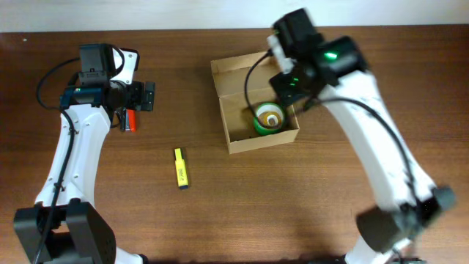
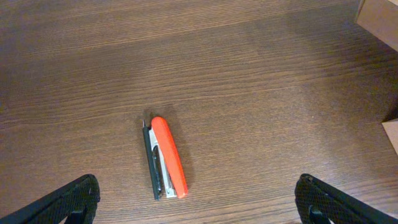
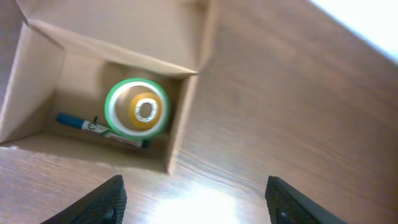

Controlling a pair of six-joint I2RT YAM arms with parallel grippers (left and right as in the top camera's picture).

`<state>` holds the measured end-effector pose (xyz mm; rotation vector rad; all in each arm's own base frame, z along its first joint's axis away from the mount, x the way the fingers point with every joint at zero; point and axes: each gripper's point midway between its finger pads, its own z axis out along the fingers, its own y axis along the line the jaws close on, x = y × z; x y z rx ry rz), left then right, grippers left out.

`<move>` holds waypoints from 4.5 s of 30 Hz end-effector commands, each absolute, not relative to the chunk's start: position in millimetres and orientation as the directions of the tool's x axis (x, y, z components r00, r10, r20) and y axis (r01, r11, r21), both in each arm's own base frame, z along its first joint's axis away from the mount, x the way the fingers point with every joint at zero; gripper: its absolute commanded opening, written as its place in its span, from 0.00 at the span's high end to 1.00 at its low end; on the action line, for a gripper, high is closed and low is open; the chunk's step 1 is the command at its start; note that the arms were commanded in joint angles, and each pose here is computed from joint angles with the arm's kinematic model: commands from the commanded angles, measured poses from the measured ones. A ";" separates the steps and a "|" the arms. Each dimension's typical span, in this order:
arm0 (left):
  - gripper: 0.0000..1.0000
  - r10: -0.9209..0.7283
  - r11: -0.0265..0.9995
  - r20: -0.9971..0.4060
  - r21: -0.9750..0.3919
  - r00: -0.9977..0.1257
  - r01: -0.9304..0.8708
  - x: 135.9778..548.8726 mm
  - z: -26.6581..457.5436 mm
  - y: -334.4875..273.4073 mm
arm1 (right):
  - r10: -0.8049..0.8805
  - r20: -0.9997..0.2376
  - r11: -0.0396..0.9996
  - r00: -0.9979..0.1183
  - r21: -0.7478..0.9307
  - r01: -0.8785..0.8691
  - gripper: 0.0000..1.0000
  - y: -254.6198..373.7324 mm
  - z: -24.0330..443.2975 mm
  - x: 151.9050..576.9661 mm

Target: Pack container

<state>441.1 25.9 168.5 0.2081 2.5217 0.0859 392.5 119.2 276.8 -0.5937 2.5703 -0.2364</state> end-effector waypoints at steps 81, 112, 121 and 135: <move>0.06 -0.055 0.997 -0.019 -0.054 -0.998 -0.054 451.1 2.0 82.8 | 0.353 -0.330 0.931 -0.875 0.028 0.365 0.01 -138.7 189.8 373.2; 0.75 -0.056 0.996 0.058 -0.066 -0.997 -0.059 440.7 -29.0 80.7 | 0.353 -0.332 0.931 -0.875 0.028 0.365 0.01 -138.9 190.0 373.5; 0.98 -0.034 0.994 0.075 -0.097 -0.997 -0.042 438.1 -23.9 70.4 | 0.352 -0.339 0.931 -0.873 0.028 0.365 0.01 -139.5 190.7 375.2; 0.98 0.159 0.985 -0.226 -0.028 -0.961 0.169 510.0 127.5 35.4 | 0.352 -0.338 0.931 -0.873 0.028 0.365 0.01 -139.5 190.6 375.1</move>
